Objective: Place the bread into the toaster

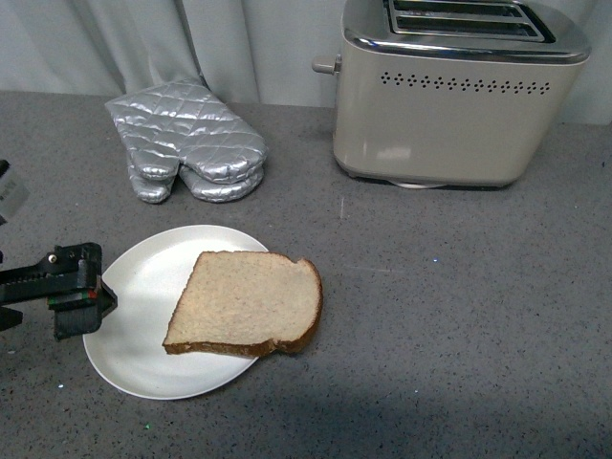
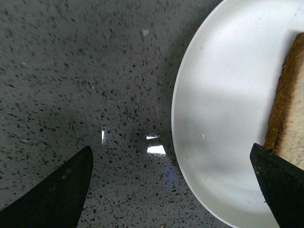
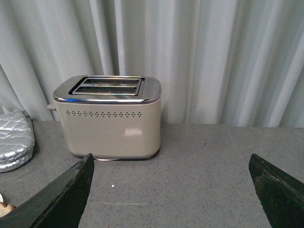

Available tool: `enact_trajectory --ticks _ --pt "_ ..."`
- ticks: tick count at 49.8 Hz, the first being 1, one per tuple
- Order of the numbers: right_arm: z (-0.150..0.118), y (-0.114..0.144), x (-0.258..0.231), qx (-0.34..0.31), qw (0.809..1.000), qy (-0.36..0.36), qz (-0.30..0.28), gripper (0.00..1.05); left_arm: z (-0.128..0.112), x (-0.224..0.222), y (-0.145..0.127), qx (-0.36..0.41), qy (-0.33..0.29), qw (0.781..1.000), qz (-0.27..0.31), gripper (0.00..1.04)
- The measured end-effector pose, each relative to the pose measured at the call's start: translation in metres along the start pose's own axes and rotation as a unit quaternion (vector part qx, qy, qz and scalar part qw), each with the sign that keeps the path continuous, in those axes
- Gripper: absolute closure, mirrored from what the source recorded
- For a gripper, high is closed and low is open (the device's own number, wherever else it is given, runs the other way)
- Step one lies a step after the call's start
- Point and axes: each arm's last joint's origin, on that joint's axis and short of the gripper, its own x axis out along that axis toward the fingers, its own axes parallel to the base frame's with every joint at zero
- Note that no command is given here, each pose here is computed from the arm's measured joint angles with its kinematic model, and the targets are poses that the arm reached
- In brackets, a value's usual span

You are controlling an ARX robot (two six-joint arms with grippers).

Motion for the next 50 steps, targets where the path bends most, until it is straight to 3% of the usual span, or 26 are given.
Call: enact_trajectory --ticks 12,17,24,44,50 --pt "0.000 0.000 0.000 0.000 1.000 0.000 0.000 0.10 0.001 0.020 -0.003 0.002 0.029 1.000 -0.003 0.07" --pt "0.000 0.000 0.000 0.000 1.000 0.000 0.000 0.10 0.002 0.026 -0.003 0.000 0.034 0.999 -0.002 0.19" --pt "0.000 0.000 0.000 0.000 1.000 0.000 0.000 0.10 0.006 0.032 -0.005 -0.016 0.039 0.999 -0.006 0.47" --pt "0.000 0.000 0.000 0.000 1.000 0.000 0.000 0.10 0.004 0.033 -0.006 -0.045 0.055 0.997 -0.025 0.99" --pt "0.000 0.000 0.000 0.000 1.000 0.000 0.000 0.10 0.006 0.028 -0.006 -0.062 0.053 0.996 -0.044 1.02"
